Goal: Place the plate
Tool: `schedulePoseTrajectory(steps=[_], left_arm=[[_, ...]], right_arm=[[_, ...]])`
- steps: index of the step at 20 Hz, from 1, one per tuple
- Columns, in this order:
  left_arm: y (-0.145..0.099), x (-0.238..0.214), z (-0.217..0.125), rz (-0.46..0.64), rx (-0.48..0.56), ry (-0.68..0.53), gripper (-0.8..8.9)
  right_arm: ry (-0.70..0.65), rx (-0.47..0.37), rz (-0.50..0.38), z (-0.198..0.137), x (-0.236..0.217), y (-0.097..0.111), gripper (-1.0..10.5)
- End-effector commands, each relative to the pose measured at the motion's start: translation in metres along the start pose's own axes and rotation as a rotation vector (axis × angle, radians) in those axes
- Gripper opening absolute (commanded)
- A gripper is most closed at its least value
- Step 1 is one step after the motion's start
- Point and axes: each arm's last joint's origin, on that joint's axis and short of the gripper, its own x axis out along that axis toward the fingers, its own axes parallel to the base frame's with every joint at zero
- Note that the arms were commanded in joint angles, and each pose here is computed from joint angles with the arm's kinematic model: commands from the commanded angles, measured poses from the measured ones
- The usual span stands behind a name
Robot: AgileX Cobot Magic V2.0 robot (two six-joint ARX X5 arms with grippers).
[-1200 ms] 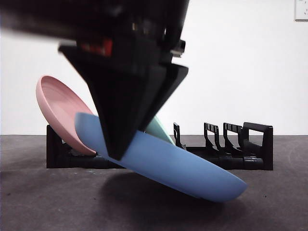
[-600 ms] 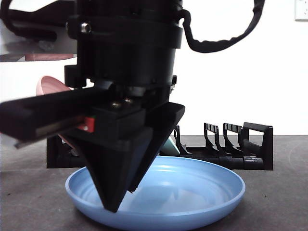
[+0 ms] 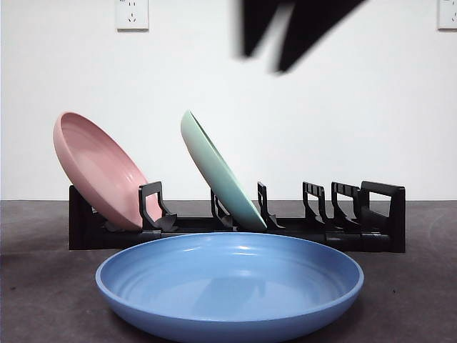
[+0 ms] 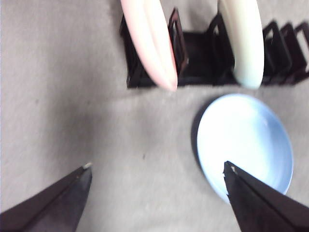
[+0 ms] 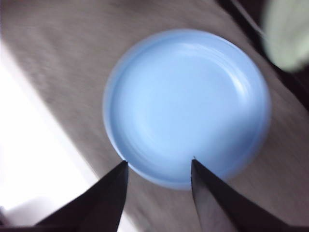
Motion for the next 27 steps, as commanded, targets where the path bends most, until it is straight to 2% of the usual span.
schedulePoseTrajectory(steps=[1, 4, 6, 9, 13, 19, 23, 24, 26, 27], left_arm=[[-0.001, 0.01, 0.018, -0.012, -0.029, -0.01, 4.37], [-0.001, 0.039, 0.041, -0.007, -0.022, 0.047, 4.35], [-0.003, 0.056, 0.057, 0.052, -0.005, 0.09, 4.34], [-0.013, 0.077, 0.09, 0.147, 0.036, 0.109, 4.34], [-0.031, 0.101, 0.121, 0.214, 0.095, 0.113, 4.34], [-0.043, 0.142, 0.133, 0.404, 0.153, 0.14, 4.33], [-0.041, 0.164, 0.135, 0.425, 0.155, 0.149, 4.3], [-0.041, 0.166, 0.136, 0.423, 0.155, 0.14, 4.04], [-0.042, 0.167, 0.138, 0.419, 0.153, 0.124, 2.79], [-0.042, 0.167, 0.138, 0.417, 0.153, 0.117, 2.49]], right_arm=[[-0.034, 0.069, -0.011, -0.007, -0.023, -0.01, 2.1], [-0.108, 0.116, -0.057, -0.017, -0.046, -0.024, 2.1], [-0.147, 0.139, -0.082, -0.022, -0.057, -0.029, 2.1], [-0.159, 0.156, -0.091, -0.027, -0.064, -0.034, 2.1], [-0.147, 0.157, -0.104, -0.029, -0.065, -0.034, 2.1], [-0.14, 0.159, -0.123, -0.03, -0.065, -0.035, 2.1], [-0.125, 0.157, -0.127, -0.032, -0.065, -0.035, 2.1], [-0.124, 0.157, -0.127, -0.032, -0.065, -0.035, 2.1], [-0.124, 0.157, -0.126, -0.032, -0.065, -0.035, 2.1], [-0.123, 0.158, -0.127, -0.032, -0.065, -0.035, 2.1]])
